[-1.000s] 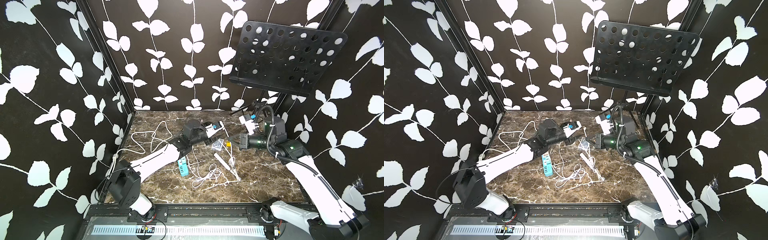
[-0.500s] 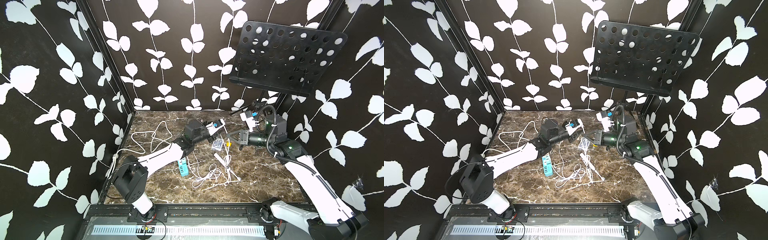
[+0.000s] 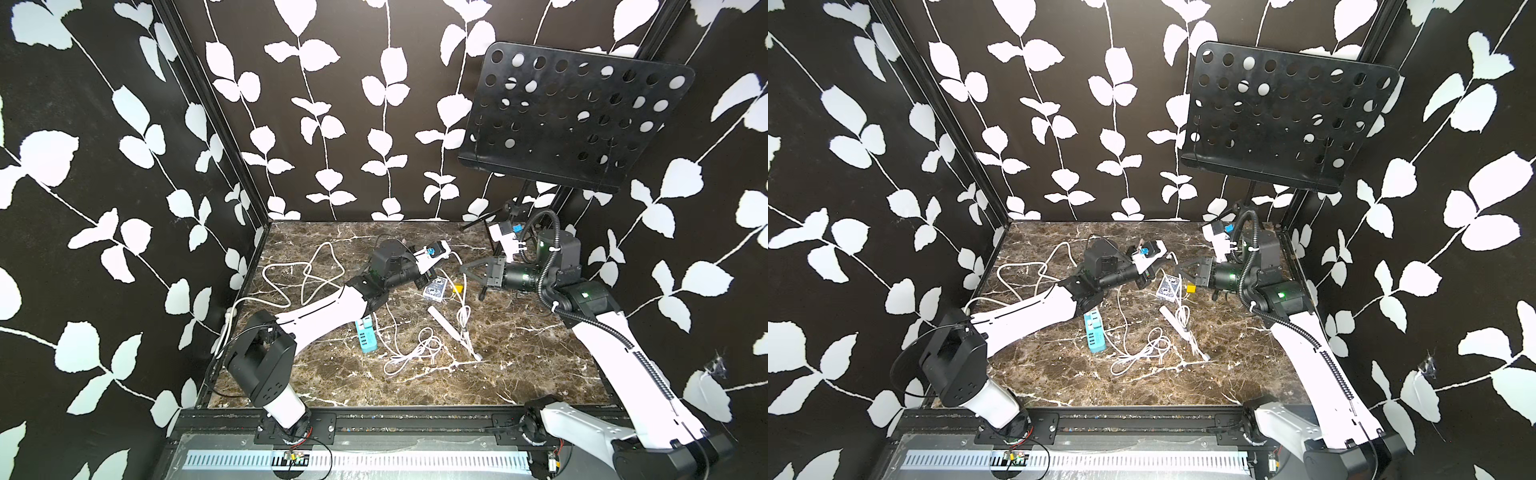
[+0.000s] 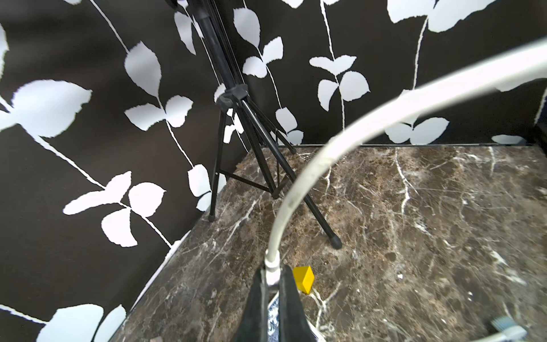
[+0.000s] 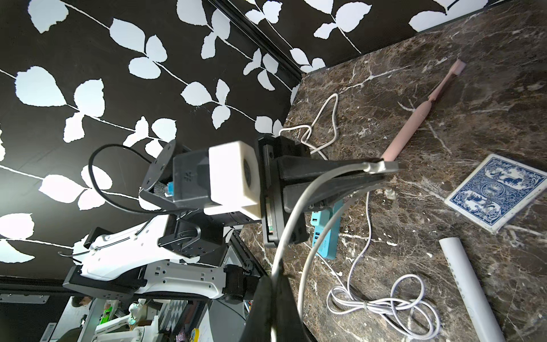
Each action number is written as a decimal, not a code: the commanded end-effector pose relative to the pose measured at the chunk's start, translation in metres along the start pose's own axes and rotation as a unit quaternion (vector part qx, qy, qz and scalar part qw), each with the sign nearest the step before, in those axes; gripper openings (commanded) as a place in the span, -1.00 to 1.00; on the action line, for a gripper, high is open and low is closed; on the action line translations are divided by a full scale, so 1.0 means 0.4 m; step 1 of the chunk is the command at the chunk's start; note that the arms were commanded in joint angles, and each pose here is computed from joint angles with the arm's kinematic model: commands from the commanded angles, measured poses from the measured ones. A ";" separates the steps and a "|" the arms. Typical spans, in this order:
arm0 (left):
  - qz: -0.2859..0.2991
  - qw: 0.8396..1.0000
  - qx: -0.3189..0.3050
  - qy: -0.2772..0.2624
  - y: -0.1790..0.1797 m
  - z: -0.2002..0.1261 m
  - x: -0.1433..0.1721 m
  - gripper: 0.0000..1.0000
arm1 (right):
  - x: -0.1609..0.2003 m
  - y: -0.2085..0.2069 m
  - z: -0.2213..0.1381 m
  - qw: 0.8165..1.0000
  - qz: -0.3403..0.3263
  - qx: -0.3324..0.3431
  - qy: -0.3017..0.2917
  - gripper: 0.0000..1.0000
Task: Charge the electric toothbrush
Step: Pick up the charging cable from the center of the board.
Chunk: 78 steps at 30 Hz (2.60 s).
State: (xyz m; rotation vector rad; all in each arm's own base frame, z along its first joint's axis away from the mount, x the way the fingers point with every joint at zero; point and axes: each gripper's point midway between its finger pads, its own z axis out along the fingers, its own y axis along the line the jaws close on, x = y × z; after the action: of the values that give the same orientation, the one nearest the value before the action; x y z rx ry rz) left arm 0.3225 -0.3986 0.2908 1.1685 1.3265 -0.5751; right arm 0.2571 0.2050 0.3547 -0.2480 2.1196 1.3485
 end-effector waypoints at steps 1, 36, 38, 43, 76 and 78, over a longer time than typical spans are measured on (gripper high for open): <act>-0.017 1.000 0.020 -0.005 -0.001 -0.014 -0.052 -1.00 | 0.000 0.027 -0.019 1.000 -0.020 -0.011 0.003 -1.00; -0.268 0.914 0.204 0.226 -0.204 -0.043 0.147 -1.00 | 0.119 -0.263 0.014 0.978 0.057 0.199 -0.021 -0.23; -0.267 0.913 0.211 0.224 -0.208 -0.043 0.144 -1.00 | 0.121 -0.254 0.030 0.978 0.115 0.166 -0.047 -0.19; -0.265 0.915 0.208 0.220 -0.210 -0.047 0.139 -1.00 | 0.145 -0.260 0.122 0.972 0.191 0.122 -0.064 -0.11; -0.246 0.931 0.156 0.222 -0.189 -0.111 0.135 -0.48 | 0.101 -0.313 0.189 0.943 0.266 0.136 -0.149 -1.00; -0.240 0.935 0.139 0.222 -0.183 -0.132 0.140 -0.44 | 0.099 -0.314 0.183 0.940 0.270 0.140 -0.154 -1.00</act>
State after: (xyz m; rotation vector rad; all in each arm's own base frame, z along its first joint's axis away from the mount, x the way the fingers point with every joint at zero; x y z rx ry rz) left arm 0.2497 -0.3757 0.2052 1.2854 2.0455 -0.9666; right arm 0.3091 0.2235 0.2028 0.5999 2.2012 1.2427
